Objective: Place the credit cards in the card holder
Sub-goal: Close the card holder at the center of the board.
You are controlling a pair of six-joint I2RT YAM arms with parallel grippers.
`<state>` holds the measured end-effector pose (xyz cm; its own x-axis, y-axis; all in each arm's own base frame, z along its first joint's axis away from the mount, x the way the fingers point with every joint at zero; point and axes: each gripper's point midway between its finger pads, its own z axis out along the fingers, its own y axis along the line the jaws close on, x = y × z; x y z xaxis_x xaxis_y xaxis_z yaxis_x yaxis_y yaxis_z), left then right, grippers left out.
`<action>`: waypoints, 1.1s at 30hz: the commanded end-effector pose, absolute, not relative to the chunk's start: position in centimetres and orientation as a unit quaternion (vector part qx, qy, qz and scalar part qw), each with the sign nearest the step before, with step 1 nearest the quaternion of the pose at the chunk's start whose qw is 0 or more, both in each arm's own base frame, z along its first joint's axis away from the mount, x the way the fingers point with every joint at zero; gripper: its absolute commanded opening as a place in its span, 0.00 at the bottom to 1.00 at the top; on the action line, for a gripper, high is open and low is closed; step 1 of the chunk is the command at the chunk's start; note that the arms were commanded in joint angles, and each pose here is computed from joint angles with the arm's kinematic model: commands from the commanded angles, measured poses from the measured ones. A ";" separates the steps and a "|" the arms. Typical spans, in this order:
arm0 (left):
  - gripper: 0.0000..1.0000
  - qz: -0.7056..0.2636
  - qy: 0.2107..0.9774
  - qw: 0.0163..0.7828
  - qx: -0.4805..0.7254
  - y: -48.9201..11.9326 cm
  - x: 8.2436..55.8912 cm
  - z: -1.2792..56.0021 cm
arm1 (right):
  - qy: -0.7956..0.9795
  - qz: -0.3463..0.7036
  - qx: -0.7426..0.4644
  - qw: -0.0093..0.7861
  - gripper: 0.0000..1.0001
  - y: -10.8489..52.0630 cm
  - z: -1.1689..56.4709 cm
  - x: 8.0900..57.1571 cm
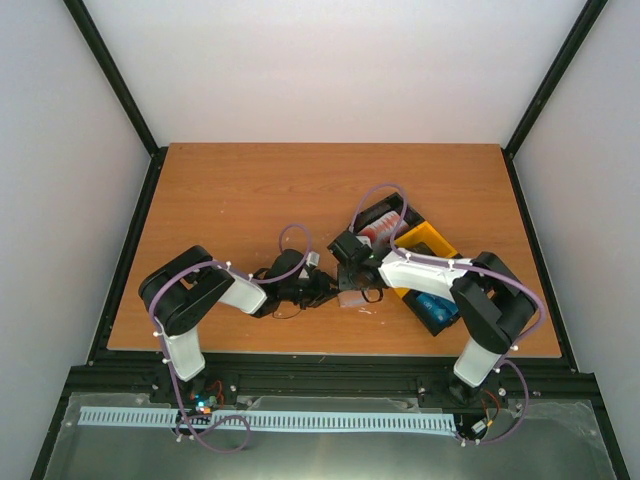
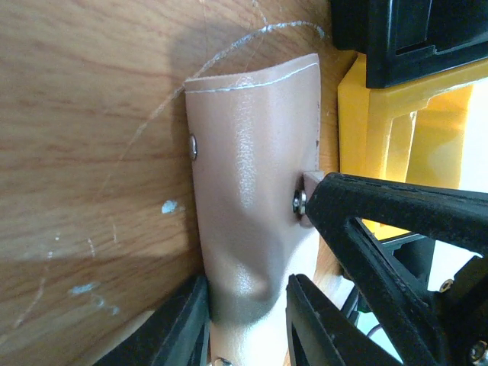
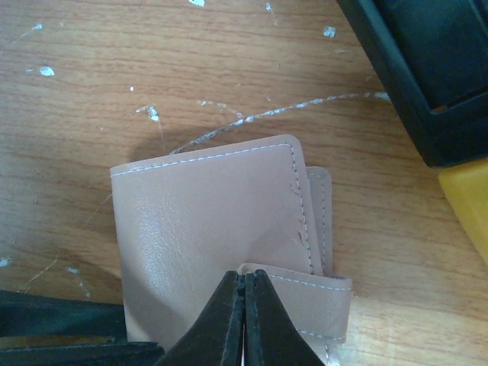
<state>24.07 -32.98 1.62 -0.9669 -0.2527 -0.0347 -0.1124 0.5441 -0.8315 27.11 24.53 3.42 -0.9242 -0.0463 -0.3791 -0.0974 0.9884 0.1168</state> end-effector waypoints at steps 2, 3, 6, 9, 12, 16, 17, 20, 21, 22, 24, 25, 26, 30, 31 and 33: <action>0.32 -0.269 0.949 -0.007 -0.166 -25.7 18.6 -8.3 | 0.994 0.039 -0.036 0.091 0.03 23.2 -0.9 23.5; 0.31 -0.269 0.949 -0.007 -0.166 -25.8 18.6 -8.3 | 0.995 0.037 -0.035 0.086 0.03 23.1 -1.1 23.3; 0.32 -0.269 0.949 -0.007 -0.165 -25.8 18.6 -8.3 | 0.996 0.034 -0.036 0.071 0.03 22.9 -1.6 22.7; 0.32 -0.268 0.949 -0.007 -0.166 -25.8 18.6 -8.3 | 0.997 0.026 -0.038 0.061 0.03 22.6 -2.2 22.3; 0.32 -0.268 0.949 -0.006 -0.166 -25.7 18.7 -8.1 | 0.996 0.034 -0.034 0.072 0.03 22.8 -1.7 22.5; 0.34 -0.269 0.950 0.006 -0.159 -25.8 19.0 -7.4 | 0.988 0.055 -0.030 0.138 0.10 23.7 2.4 25.0; 0.36 -0.272 0.949 0.014 -0.157 -25.8 19.3 -6.8 | 0.986 0.058 -0.029 0.156 0.16 23.9 3.7 25.7; 0.41 -0.277 0.948 0.040 -0.153 -25.6 20.1 -5.2 | 0.977 0.058 -0.025 0.202 0.31 24.1 7.1 27.3; 0.43 -0.277 0.947 0.050 -0.151 -25.5 20.3 -4.6 | 0.974 0.059 -0.022 0.216 0.33 24.0 8.1 27.7; 0.45 -0.280 0.946 0.061 -0.149 -25.5 20.6 -3.7 | 0.971 0.062 -0.018 0.230 0.36 23.9 9.3 28.0; 0.49 -0.280 0.944 0.089 -0.147 -25.1 21.3 -2.0 | 0.965 0.069 -0.010 0.252 0.41 23.4 11.1 28.1; 0.51 -0.282 0.943 0.105 -0.144 -24.9 21.6 -1.0 | 0.962 0.070 -0.006 0.263 0.43 22.9 12.0 27.9; 0.53 -0.283 0.941 0.121 -0.142 -24.7 22.0 0.0 | 0.960 0.069 -0.003 0.272 0.46 22.3 12.7 27.7; 0.66 -0.290 0.929 0.192 -0.128 -23.4 22.9 5.0 | 0.947 0.060 0.011 0.316 0.55 18.7 15.6 26.2; 0.69 -0.298 0.920 0.221 -0.127 -23.0 23.3 7.1 | 0.942 0.059 0.016 0.329 0.58 17.7 16.4 25.7; 0.75 -0.314 0.904 0.266 -0.114 -22.4 23.6 10.5 | 0.931 0.058 0.024 0.361 0.62 15.6 18.4 24.8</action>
<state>23.01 -25.07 6.17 -0.8985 -0.3629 -0.2468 -0.1118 0.7331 -0.6708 26.46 20.30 16.67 -0.7938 0.0815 -0.6027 -0.0531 0.9779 0.2021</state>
